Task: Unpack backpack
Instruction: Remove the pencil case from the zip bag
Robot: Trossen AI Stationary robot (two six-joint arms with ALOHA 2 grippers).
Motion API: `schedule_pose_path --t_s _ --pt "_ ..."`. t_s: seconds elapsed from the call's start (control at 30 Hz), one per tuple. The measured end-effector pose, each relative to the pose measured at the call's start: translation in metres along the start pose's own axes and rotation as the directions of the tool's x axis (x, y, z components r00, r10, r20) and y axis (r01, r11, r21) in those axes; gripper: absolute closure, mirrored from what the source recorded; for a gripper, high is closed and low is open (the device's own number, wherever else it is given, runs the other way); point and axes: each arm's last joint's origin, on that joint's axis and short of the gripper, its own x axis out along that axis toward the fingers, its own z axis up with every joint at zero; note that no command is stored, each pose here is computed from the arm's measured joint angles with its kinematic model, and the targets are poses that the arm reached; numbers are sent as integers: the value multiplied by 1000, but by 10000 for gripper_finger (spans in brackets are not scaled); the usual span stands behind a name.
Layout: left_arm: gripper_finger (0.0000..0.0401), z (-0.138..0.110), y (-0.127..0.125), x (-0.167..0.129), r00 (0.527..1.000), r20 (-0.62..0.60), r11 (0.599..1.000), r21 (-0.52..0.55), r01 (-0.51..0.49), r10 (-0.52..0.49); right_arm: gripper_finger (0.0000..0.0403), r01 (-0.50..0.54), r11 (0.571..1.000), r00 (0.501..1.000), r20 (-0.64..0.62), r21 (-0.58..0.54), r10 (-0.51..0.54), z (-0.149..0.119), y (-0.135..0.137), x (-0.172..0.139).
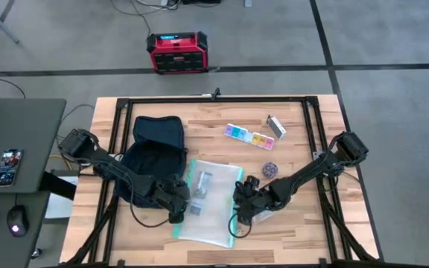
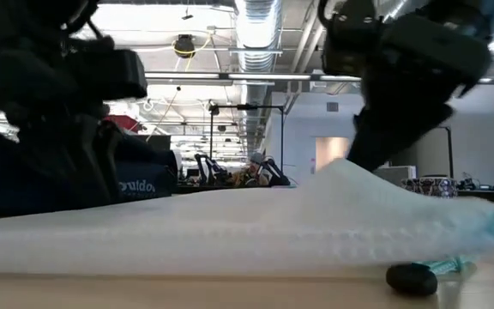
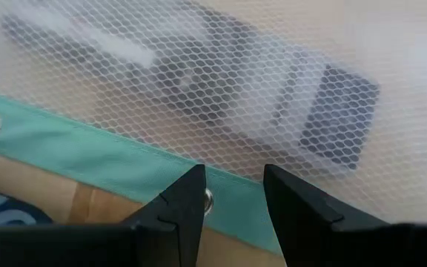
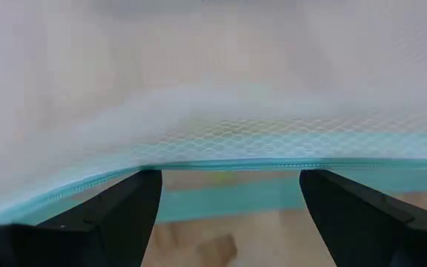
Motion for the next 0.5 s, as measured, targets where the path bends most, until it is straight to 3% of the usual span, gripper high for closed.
schedule_pose_path --t_s 0.13,0.37,0.5 --pt "276 -2 5 4 999 24 999 -14 37 -37 91 -2 1000 1000 21 7 2 5 -5 3" --pt "276 -1 5 4 999 22 999 -4 50 -50 91 25 999 998 -61 -28 -27 -7 -5 2" --pt "276 -1 5 4 998 21 998 22 52 -52 91 29 998 997 -70 -63 -33 -13 -3 18"
